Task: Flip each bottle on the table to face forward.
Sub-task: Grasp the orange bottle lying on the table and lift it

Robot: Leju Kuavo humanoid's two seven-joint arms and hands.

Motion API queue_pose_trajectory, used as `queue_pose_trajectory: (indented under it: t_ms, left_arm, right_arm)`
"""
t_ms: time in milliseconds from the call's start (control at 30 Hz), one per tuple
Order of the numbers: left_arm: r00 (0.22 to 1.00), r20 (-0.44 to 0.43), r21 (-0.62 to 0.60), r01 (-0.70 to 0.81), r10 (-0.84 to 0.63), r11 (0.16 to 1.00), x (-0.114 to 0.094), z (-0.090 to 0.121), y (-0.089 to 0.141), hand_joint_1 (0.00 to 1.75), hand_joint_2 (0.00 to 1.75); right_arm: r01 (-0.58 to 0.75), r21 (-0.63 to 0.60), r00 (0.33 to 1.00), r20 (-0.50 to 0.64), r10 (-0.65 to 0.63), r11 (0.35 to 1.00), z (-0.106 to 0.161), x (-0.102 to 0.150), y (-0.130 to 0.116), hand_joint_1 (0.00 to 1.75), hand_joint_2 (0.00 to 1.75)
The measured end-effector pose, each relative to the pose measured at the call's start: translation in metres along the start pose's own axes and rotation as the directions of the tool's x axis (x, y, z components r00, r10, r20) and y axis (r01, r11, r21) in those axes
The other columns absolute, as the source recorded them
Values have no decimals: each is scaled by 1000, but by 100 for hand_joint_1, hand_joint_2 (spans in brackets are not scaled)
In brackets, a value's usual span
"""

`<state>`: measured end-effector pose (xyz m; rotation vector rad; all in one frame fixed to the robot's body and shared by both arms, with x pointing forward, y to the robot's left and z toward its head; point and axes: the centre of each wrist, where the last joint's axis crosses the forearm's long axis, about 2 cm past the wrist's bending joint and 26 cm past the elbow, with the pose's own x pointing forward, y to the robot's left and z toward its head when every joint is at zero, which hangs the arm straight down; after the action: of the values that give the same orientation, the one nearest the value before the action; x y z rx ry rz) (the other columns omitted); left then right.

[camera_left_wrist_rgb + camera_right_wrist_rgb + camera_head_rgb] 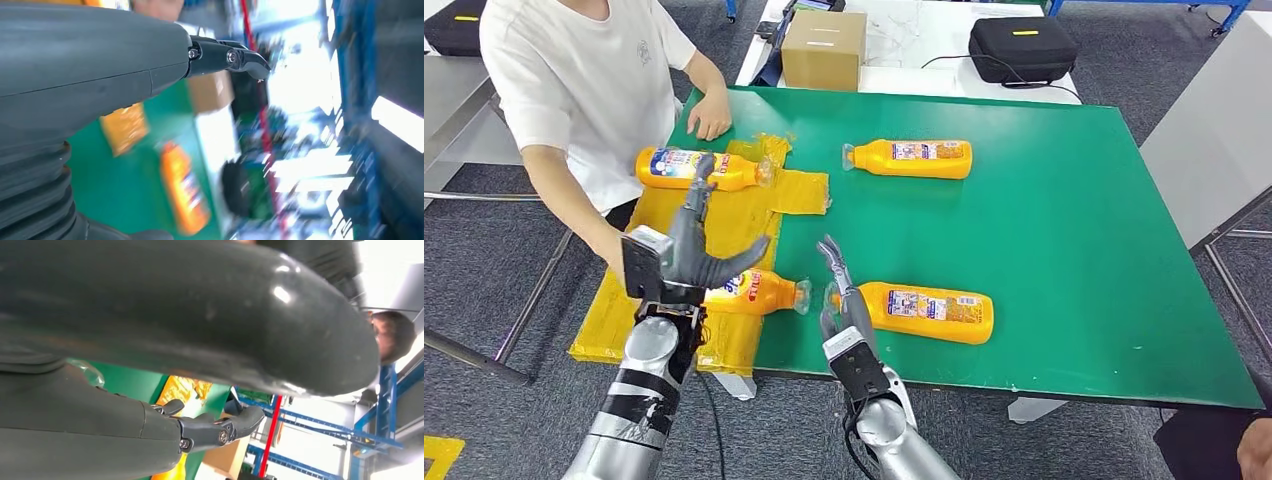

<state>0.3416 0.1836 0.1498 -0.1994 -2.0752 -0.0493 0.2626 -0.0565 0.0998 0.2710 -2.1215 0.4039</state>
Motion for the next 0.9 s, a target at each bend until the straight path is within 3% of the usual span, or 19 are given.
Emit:
queue_pose_trajectory:
  t_ms: [67, 167, 300, 467, 600, 733, 900]
  left_arm:
    - [998, 37, 61, -58, 55, 996, 10, -5, -2, 0, 175]
    - [986, 86, 154, -157, 146, 975, 22, -7, -2, 0, 175]
    - [975, 131, 232, -207, 180, 951, 34, 2, 2, 0, 175]
    - [978, 141, 265, -189, 155, 946, 39, 11, 5, 0, 175]
    - [983, 179, 350, -107, 46, 931, 56, 45, 19, 0, 175]
    - [980, 198, 367, -94, 21, 926, 63, 52, 24, 0, 175]
    - [984, 178, 346, -85, 24, 934, 64, 60, 23, 0, 175]
  right_arm:
    - [-43, -5, 999, 6, 43, 999, 1, -1, -1, 0, 175]
    - [-213, 14, 977, 27, 213, 977, 4, -4, -4, 0, 175]
    - [-469, 88, 882, -2, 471, 879, 17, -10, -13, 0, 175]
    - [-548, 135, 830, -32, 556, 825, 26, -13, -20, 0, 175]
    - [-704, 234, 666, -113, 738, 671, 62, -23, -65, 0, 175]
    - [-744, 237, 614, -128, 779, 625, 70, -24, -82, 0, 175]
    - [-806, 283, 503, -136, 854, 520, 76, -27, -101, 0, 175]
